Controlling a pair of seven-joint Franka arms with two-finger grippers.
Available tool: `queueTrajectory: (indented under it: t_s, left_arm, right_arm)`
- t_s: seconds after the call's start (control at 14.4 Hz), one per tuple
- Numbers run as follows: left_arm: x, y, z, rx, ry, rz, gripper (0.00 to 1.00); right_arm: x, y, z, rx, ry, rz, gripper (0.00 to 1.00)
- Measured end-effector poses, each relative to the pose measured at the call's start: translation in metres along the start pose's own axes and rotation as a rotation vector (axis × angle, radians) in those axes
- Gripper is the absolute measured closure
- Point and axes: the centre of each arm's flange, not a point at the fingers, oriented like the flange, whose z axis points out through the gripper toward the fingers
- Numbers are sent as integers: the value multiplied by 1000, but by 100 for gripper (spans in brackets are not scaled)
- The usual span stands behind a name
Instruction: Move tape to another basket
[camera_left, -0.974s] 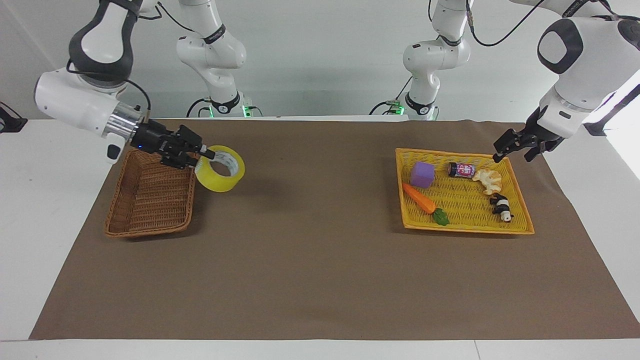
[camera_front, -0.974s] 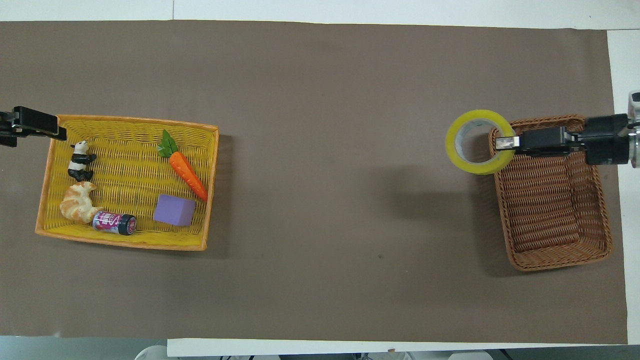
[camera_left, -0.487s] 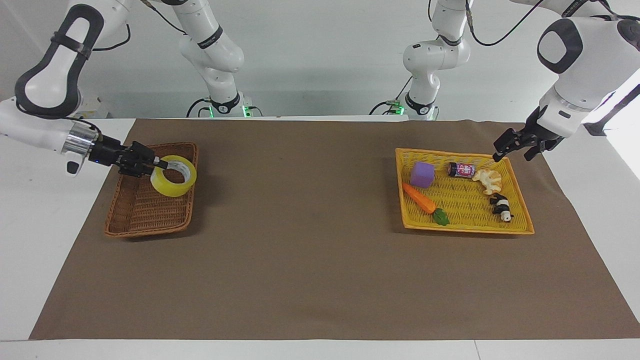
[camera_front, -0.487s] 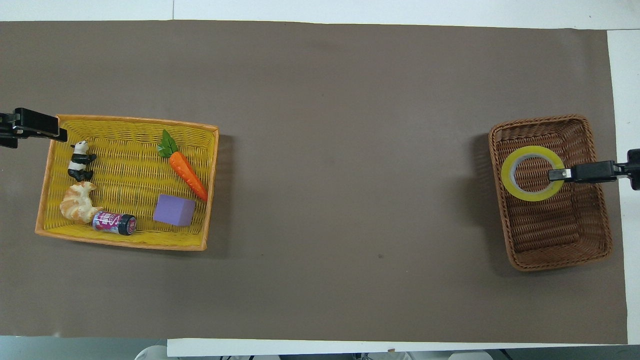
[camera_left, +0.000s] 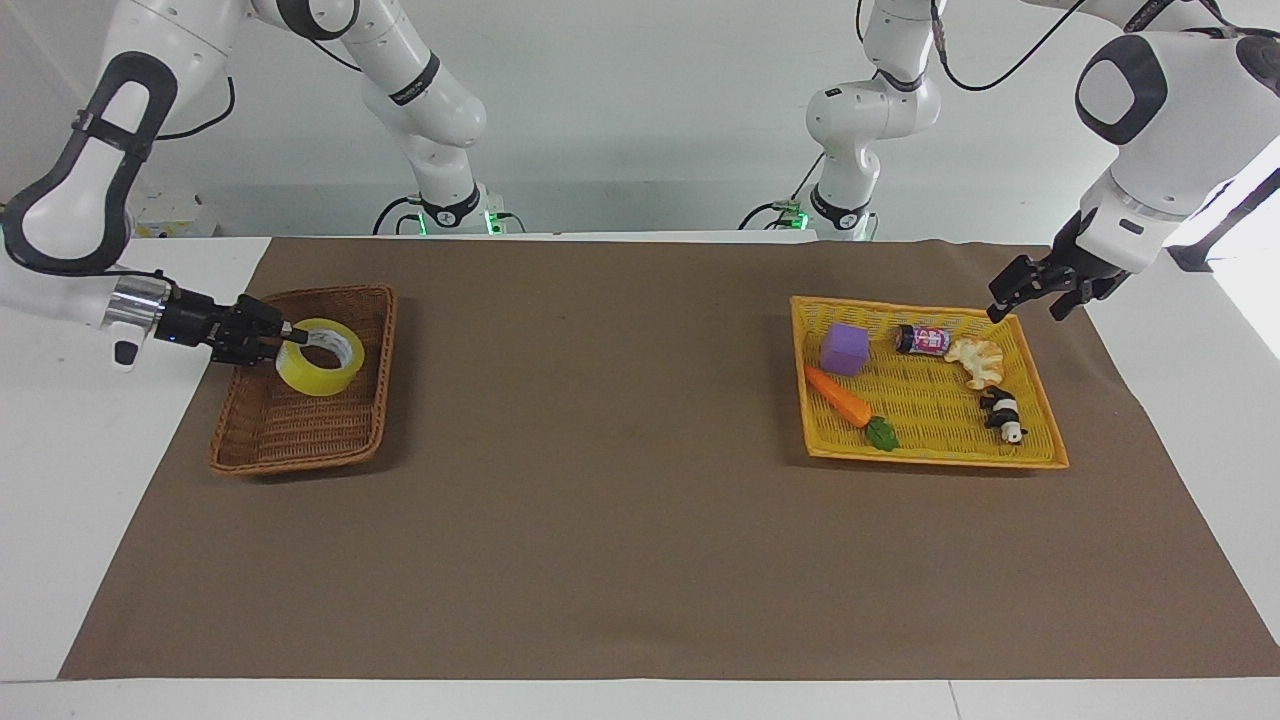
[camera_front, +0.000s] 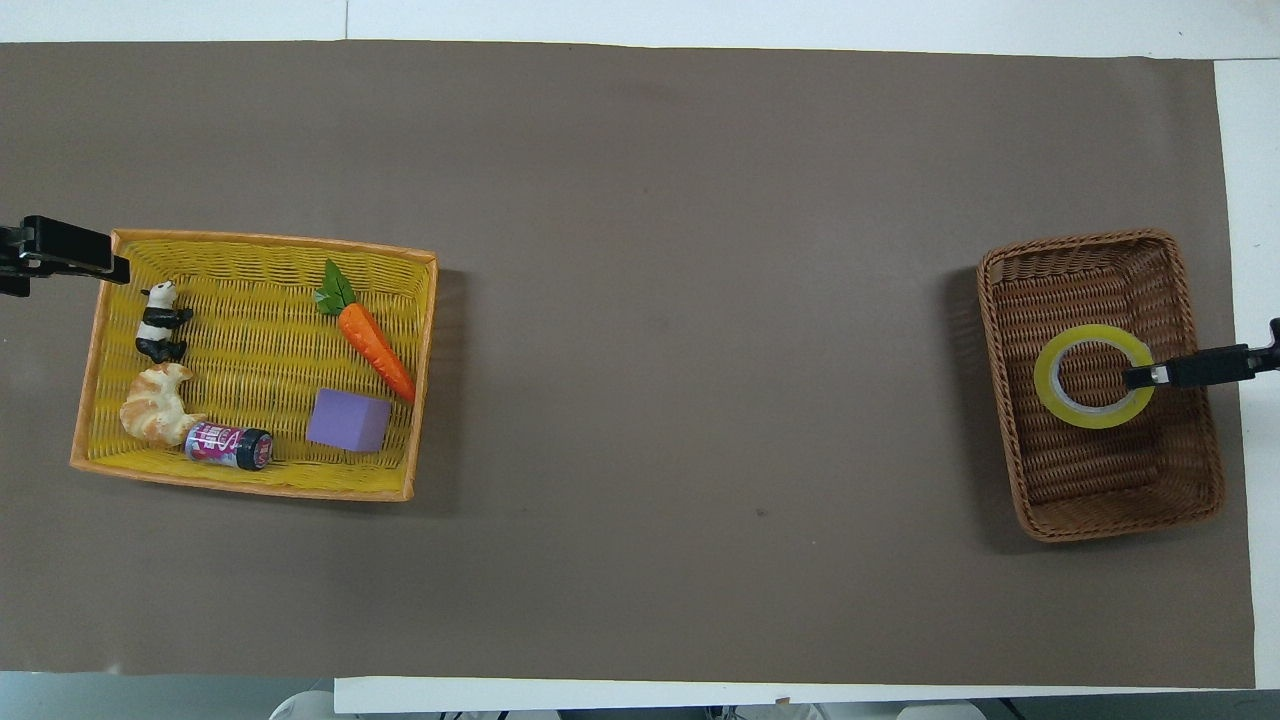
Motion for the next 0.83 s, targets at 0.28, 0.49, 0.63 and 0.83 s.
queueTrajectory:
  t_s: [0.28,0.49,0.63,0.83]
  left_arm:
    - [1,0,-1,0,7,0,0]
    - [1,1,-2,0,11,2,0]
    - [1,-1,-4,0,16,-2,0]
    - [0,-4,-19,-1,12,-6,0]
  right_arm:
    - [-4,6,8,-3,-24,0,47]
    - [-10,15,19,11,-33,-14,47]
    - [-12,19,23,18,-37,-18,47]
    - [-13,21,25,18,-42,-17,47]
